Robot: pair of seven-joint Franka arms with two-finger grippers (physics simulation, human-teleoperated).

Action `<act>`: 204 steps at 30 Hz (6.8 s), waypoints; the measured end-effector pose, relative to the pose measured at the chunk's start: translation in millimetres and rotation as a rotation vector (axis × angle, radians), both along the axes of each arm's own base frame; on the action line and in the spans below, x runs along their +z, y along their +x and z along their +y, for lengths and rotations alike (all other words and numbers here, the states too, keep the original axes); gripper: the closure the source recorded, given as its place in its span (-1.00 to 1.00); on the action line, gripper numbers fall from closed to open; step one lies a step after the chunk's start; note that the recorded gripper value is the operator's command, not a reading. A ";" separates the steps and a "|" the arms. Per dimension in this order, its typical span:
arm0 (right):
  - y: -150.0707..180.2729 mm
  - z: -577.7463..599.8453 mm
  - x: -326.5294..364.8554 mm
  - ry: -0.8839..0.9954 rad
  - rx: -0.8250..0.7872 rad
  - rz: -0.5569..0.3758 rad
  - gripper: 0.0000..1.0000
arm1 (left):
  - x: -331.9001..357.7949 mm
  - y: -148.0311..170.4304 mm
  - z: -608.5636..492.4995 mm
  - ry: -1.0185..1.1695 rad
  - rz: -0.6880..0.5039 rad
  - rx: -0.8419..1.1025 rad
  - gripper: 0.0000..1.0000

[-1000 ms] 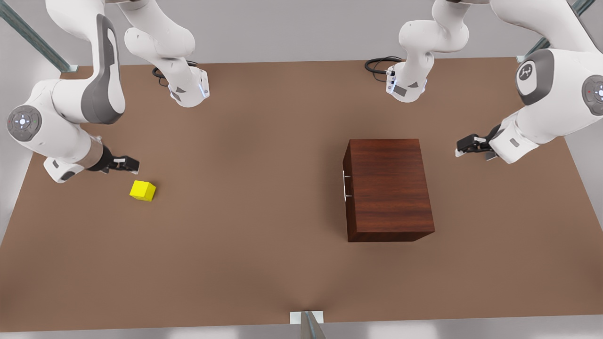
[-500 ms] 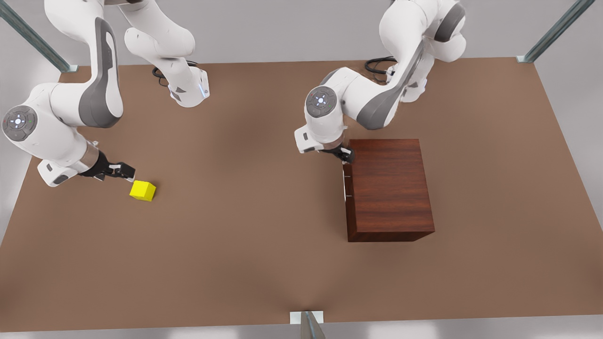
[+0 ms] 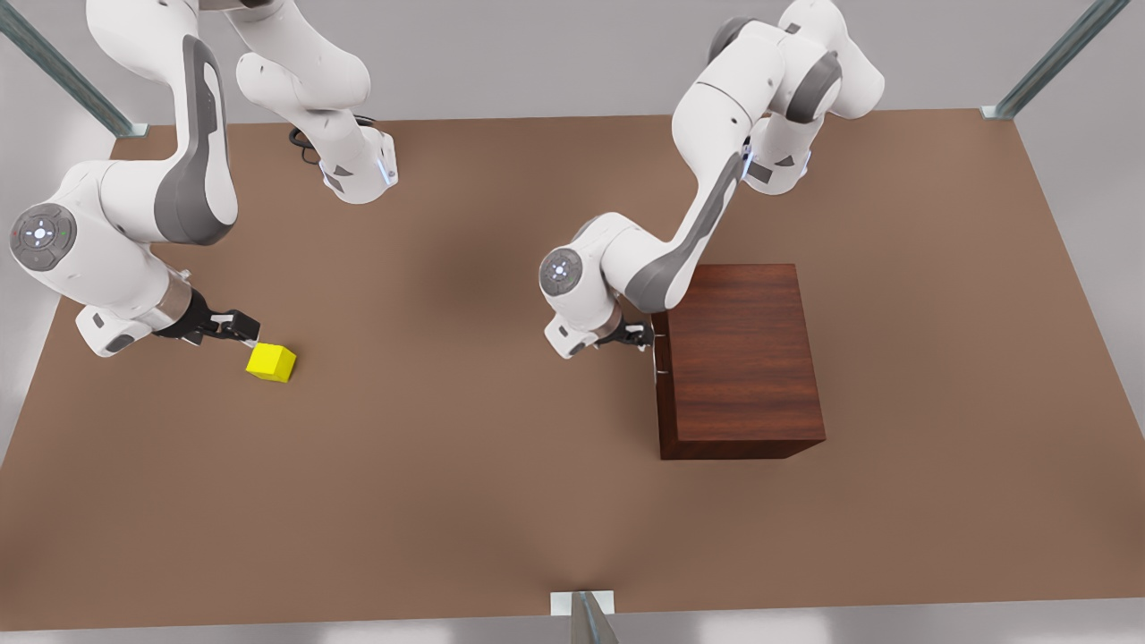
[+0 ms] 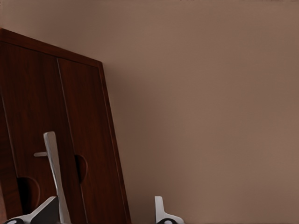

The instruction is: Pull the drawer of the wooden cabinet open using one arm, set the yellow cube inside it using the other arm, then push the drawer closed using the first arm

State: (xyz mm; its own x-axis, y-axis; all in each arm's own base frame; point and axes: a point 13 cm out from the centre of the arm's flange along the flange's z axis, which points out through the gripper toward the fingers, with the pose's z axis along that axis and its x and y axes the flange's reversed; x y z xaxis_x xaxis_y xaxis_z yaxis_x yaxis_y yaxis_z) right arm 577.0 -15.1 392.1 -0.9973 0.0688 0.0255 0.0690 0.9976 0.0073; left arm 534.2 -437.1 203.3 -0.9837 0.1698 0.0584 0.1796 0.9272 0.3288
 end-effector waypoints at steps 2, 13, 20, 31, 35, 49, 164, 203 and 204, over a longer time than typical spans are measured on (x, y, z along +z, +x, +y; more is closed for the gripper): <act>0.3 -0.4 -2.3 0.000 -0.001 0.004 -1.00 | -4.7 0.6 -0.3 0.005 -0.015 0.031 -1.00; 0.6 4.7 -4.1 0.001 0.005 0.007 -1.00 | -15.6 20.8 36.2 0.115 -0.124 0.123 -1.00; 0.9 3.5 -7.2 0.001 0.003 0.012 -1.00 | -20.3 23.5 33.2 0.113 -0.156 0.149 -1.00; 0.8 4.9 -8.6 0.001 0.004 0.016 -1.00 | -40.3 19.0 28.8 0.124 -0.167 0.177 -1.00; 0.8 5.4 -9.6 0.001 0.005 0.017 -1.00 | -38.8 17.9 22.5 0.113 -0.175 0.189 -1.00; 1.3 12.3 -13.0 0.001 0.012 0.023 -1.00 | -36.0 22.3 -11.5 0.028 -0.223 0.224 -1.00; -60.9 -110.6 -337.1 -0.020 -0.267 0.094 -1.00 | 258.1 5.5 365.8 -0.395 0.124 0.002 -1.00; 28.1 294.5 -53.8 0.156 -0.055 0.092 -0.28 | 250.5 0.0 369.6 -0.396 0.145 0.028 -1.00; 27.6 316.8 -50.7 0.168 -0.068 0.111 -0.28 | 250.1 -0.5 372.5 -0.396 0.147 0.035 -1.00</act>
